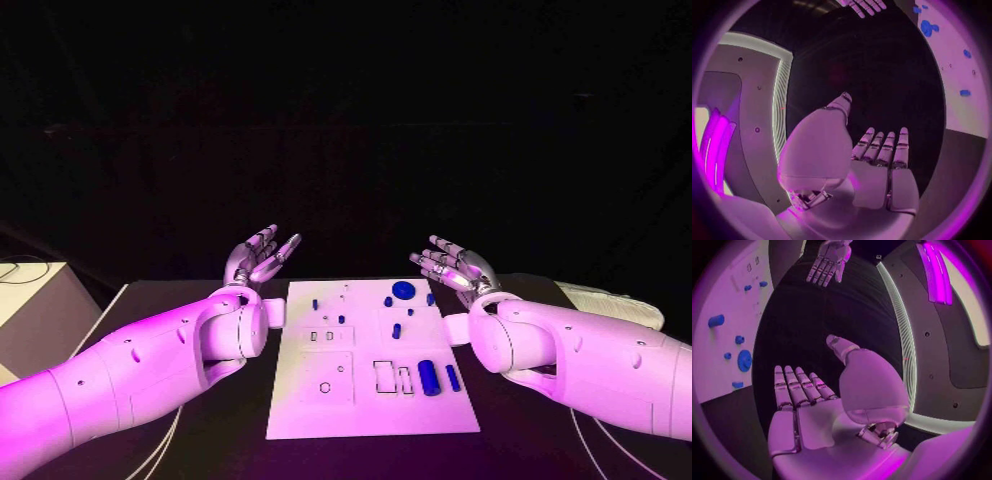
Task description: Assemble the parts on the task board
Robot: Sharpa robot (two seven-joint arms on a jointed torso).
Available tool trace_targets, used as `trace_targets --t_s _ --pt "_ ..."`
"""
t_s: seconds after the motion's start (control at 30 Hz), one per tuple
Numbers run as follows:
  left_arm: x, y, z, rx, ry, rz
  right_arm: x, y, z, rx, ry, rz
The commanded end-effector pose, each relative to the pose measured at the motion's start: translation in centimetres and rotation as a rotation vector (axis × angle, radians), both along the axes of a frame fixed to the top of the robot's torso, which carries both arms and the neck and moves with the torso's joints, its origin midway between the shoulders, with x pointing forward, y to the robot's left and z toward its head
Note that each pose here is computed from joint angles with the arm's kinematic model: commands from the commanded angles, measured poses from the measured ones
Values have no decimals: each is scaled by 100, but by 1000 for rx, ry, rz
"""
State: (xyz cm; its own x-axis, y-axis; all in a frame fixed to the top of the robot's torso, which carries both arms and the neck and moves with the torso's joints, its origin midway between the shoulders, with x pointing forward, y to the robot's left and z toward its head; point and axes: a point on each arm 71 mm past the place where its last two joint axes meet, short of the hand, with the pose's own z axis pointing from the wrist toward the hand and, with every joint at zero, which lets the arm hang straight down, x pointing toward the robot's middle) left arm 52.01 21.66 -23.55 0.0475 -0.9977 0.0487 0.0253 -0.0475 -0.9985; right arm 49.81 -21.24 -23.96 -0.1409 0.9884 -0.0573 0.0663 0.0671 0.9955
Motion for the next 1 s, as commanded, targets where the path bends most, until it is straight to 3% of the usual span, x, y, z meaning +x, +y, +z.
trace_targets --t_s 0.03,0.27,0.3,0.43,0.7,1.0 --pt "35 -58 17 -25 -39 -90 22 89 -25 3 43 178" --pt "44 -54 15 -26 -40 -90 58 71 -38 -11 57 211" --pt "-7 57 51 -23 -37 -131 141 -49 50 -289 -149 232" --pt "-54 78 125 -5 -47 -167 207 -70 135 -439 -250 242" --pt "-170 82 311 -22 -53 -226 342 -72 312 -661 -352 303" --pt "-322 29 542 -63 -71 -292 434 -49 537 -939 -422 378"
